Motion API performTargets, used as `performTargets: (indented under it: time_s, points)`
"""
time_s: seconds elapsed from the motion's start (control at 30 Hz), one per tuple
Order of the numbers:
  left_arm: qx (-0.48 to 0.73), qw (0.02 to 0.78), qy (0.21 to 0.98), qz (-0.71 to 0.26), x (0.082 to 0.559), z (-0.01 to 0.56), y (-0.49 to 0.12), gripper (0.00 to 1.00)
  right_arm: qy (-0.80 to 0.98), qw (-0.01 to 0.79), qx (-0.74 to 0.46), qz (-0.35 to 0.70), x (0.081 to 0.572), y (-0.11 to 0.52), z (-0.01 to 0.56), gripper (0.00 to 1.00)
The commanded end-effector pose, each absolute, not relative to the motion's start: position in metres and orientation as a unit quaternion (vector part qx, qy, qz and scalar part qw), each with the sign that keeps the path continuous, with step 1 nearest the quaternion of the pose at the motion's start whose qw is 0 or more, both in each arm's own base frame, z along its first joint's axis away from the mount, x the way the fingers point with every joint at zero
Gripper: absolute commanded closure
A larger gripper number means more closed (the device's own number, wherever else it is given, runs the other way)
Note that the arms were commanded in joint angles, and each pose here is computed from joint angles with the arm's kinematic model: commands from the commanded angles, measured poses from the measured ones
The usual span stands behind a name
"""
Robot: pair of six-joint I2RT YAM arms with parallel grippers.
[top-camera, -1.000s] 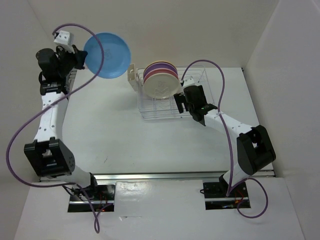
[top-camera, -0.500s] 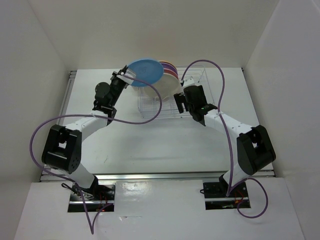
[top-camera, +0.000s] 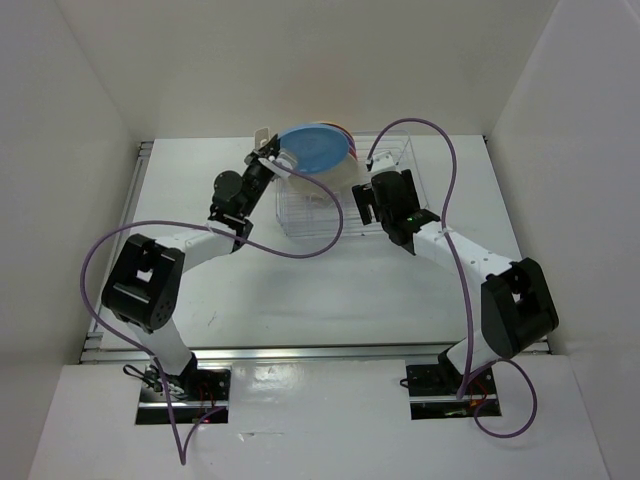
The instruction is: Load the plates into the dish rack
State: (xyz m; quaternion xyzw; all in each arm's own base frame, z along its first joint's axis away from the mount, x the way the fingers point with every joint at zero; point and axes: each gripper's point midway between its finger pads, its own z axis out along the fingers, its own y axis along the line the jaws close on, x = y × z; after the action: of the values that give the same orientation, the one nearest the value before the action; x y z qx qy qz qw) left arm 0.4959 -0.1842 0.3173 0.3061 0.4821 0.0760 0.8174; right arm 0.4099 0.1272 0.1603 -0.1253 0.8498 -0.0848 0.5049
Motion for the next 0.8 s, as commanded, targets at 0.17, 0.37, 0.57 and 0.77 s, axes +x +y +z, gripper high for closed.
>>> performTargets:
  time_s: [0.17, 0.37, 0.57, 0.77]
  points:
    - [0.302, 0.841, 0.433, 0.116, 0.491, 0.346, -0.191, 1.00, 0.845, 0.514, -0.114, -0.094, 0.413, 0.122, 0.169, 0.00]
    - [0.330, 0.816, 0.456, 0.131, 0.502, 0.309, -0.198, 1.00, 0.847, 0.510, -0.118, -0.092, 0.413, 0.123, 0.162, 0.00]
    - [0.333, 0.807, 0.471, 0.129, 0.510, 0.290, -0.208, 1.00, 0.845, 0.514, -0.116, -0.091, 0.414, 0.124, 0.164, 0.00]
    - [0.340, 0.795, 0.486, 0.126, 0.520, 0.272, -0.217, 1.00, 0.847, 0.510, -0.118, -0.092, 0.414, 0.124, 0.160, 0.00]
